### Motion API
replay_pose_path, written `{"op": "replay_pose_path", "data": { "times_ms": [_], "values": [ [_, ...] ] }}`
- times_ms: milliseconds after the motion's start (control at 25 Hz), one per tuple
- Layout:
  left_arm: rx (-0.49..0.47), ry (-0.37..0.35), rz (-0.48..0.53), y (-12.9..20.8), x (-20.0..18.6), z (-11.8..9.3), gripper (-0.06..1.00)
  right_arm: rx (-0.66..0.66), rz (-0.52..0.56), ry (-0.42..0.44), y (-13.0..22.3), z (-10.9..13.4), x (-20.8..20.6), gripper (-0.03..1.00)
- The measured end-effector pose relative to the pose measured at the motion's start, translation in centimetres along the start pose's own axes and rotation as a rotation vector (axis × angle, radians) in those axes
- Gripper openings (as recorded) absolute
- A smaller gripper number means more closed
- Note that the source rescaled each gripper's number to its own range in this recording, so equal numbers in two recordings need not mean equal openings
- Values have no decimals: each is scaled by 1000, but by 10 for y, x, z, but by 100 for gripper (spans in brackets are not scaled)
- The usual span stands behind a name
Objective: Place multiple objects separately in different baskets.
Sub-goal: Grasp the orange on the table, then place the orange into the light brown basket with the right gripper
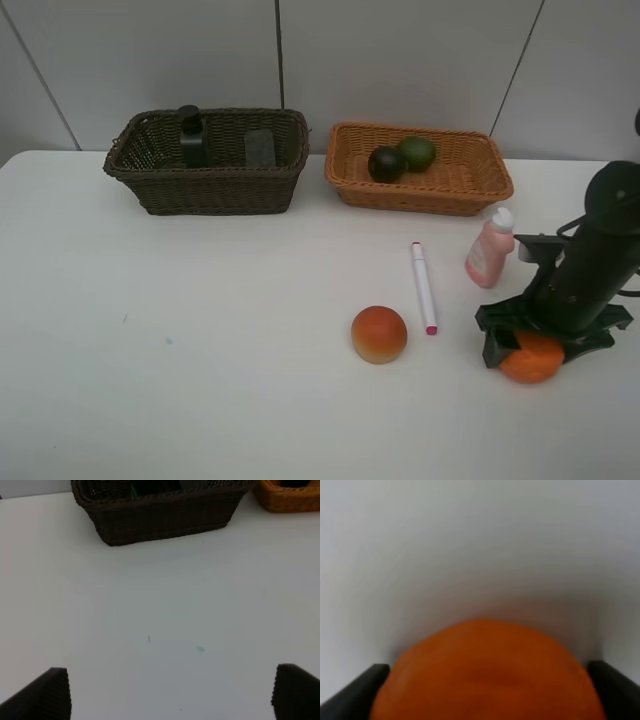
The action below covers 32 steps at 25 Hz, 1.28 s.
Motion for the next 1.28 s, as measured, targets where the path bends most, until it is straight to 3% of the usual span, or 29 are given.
{"op": "replay_pose_path", "data": {
  "times_ms": [480, 640, 1000, 1280],
  "values": [
    [0, 0, 0, 0, 0, 0, 98, 2, 7, 0, 1, 0, -3, 75],
    [0, 0, 0, 0, 0, 0, 98, -3, -39, -5, -4, 2, -33, 75],
    [0, 0, 0, 0, 0, 0, 98, -49, -353, 32, -79, 2, -158, 75],
    [0, 0, 0, 0, 0, 0, 98, -71, -385, 81, -165, -1, -155, 75]
  ]
}}
Point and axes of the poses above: a point on each arm's last joint axis where the gripper is mounted, x pointing out along that axis toward the gripper, z along the wrist's bending axis when the last joint is at zero, y = z × x, the point moved 6 cm from there along x, pointing out along that axis toward the gripper, and after that the axes turned 2 degrees about -x, right-handed, at the moved point
